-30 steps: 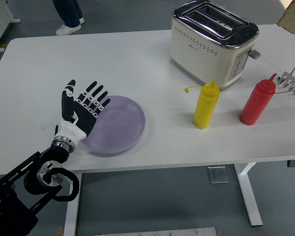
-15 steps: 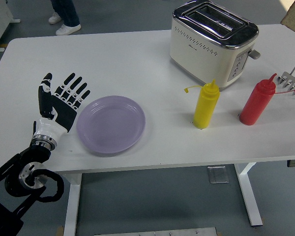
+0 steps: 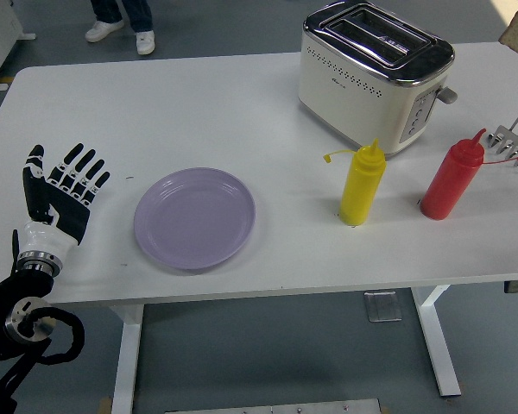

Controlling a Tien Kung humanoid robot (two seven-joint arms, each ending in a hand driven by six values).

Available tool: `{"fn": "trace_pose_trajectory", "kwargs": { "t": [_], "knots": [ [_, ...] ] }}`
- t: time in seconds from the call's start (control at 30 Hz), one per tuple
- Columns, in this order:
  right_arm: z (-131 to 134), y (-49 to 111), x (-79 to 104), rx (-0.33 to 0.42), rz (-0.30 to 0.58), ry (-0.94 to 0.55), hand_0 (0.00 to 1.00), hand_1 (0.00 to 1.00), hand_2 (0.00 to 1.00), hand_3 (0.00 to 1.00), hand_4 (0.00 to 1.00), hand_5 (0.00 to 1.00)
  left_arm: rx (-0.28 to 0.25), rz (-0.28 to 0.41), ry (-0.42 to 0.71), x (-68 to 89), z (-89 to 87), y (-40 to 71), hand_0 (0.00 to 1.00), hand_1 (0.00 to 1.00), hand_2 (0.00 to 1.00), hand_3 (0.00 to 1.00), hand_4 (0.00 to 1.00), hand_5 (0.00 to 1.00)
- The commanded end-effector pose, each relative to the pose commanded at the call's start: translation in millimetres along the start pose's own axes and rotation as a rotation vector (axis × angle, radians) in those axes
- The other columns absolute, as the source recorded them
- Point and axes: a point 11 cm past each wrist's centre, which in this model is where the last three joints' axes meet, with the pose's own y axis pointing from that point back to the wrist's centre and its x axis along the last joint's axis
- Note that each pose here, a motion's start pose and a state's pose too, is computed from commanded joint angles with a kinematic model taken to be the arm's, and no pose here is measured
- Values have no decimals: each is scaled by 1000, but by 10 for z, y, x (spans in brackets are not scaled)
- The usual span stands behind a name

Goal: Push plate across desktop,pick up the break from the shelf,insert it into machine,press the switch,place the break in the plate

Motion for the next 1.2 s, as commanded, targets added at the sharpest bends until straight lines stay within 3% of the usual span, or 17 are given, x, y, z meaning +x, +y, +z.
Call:
{"fn": "trace_pose_trajectory", "kwargs": {
  "t": [0.23,0.7,1.2],
  "knots": [
    [-124,-9,27,25,-1,-21,366,436,430,461,113,2,41,17,-11,38,-177,-24,838,776,735,702,668,998],
    [-397,-38,111,60,-32,-77,363,434,431,463,116,2,125,-50,-12,-238,-455,-21,838,776,735,702,669,998],
    [-809,-79,273,64,-160,-287,341,429,430,464,118,2,148,-89,-13,-396,-528,-34,838,777,735,701,669,998]
  ]
}}
